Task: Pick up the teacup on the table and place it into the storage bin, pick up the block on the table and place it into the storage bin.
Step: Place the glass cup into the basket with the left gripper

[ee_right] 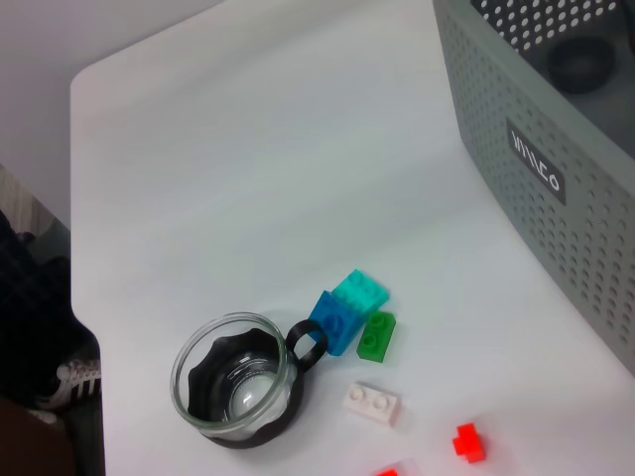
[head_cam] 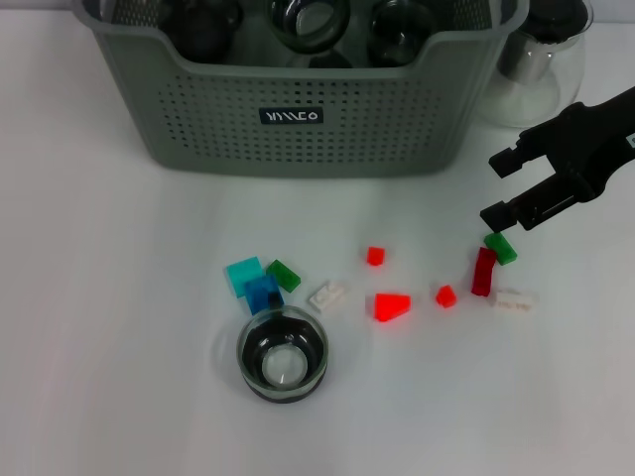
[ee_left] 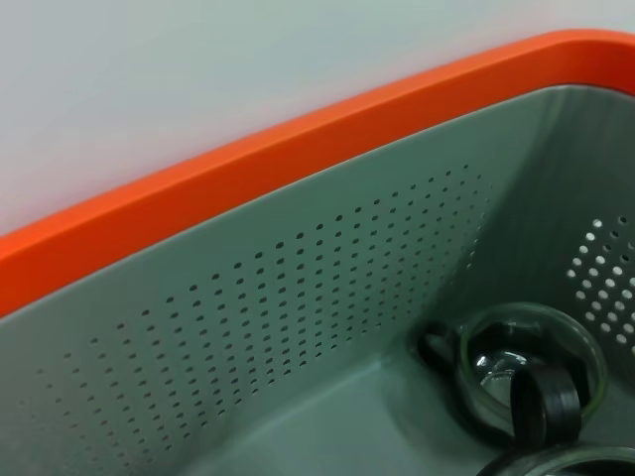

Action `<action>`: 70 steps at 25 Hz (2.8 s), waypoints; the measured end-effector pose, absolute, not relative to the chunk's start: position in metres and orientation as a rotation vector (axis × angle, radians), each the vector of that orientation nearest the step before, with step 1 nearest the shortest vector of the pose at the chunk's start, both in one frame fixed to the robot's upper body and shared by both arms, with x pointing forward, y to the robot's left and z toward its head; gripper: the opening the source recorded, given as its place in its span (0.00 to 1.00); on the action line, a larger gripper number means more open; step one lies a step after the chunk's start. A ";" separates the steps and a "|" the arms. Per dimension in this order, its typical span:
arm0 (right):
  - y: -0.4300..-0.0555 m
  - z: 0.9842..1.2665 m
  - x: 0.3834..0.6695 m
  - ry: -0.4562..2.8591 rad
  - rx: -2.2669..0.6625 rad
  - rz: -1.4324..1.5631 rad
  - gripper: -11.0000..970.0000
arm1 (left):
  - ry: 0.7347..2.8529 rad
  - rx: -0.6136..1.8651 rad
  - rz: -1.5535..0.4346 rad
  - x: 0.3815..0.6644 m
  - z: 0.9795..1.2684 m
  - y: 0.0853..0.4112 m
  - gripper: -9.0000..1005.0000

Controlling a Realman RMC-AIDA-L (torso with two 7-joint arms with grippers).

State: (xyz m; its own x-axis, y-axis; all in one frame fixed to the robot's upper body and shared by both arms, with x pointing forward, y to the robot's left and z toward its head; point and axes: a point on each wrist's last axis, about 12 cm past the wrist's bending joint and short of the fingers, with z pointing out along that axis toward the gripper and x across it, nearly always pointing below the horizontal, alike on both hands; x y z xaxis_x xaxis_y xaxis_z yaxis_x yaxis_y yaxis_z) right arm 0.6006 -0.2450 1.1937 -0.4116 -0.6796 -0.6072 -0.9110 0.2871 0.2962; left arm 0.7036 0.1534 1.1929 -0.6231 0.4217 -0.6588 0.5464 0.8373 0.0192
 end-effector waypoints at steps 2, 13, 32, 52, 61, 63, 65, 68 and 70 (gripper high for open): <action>-0.245 1.193 0.600 2.198 -1.436 0.877 0.94 | 2.334 0.710 -0.228 0.703 1.192 0.153 0.05; -0.241 1.190 0.602 2.216 -1.442 0.846 0.94 | 2.331 0.746 -0.189 0.701 1.187 0.147 0.05; -0.239 1.190 0.603 2.212 -1.441 0.836 0.94 | 2.319 0.790 -0.168 0.696 1.175 0.137 0.05; -0.242 1.187 0.602 2.220 -1.432 0.840 0.94 | 2.327 0.809 -0.170 0.693 1.170 0.132 0.05; -0.242 1.186 0.602 2.220 -1.430 0.839 0.94 | 2.326 0.807 -0.174 0.693 1.171 0.132 0.06; -0.242 1.186 0.602 2.220 -1.430 0.838 0.94 | 2.324 0.806 -0.173 0.693 1.171 0.132 0.09; -0.242 1.186 0.602 2.220 -1.430 0.838 0.94 | 2.319 0.807 -0.172 0.693 1.173 0.132 0.17; -0.242 1.186 0.602 2.220 -1.429 0.839 0.94 | 2.309 0.811 -0.171 0.694 1.175 0.131 0.31; -0.243 1.186 0.602 2.221 -1.428 0.838 0.94 | 2.306 0.815 -0.171 0.694 1.177 0.131 0.43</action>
State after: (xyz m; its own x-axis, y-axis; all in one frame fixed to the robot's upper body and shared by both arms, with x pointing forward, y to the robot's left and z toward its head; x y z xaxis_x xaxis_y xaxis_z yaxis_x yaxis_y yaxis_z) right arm 0.6016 -0.2427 1.1861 -0.4184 -0.6887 -0.5922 -0.9082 0.3098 0.2814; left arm 0.6937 0.1307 1.1770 -0.5757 0.5093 -0.6397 0.5980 0.7958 0.0953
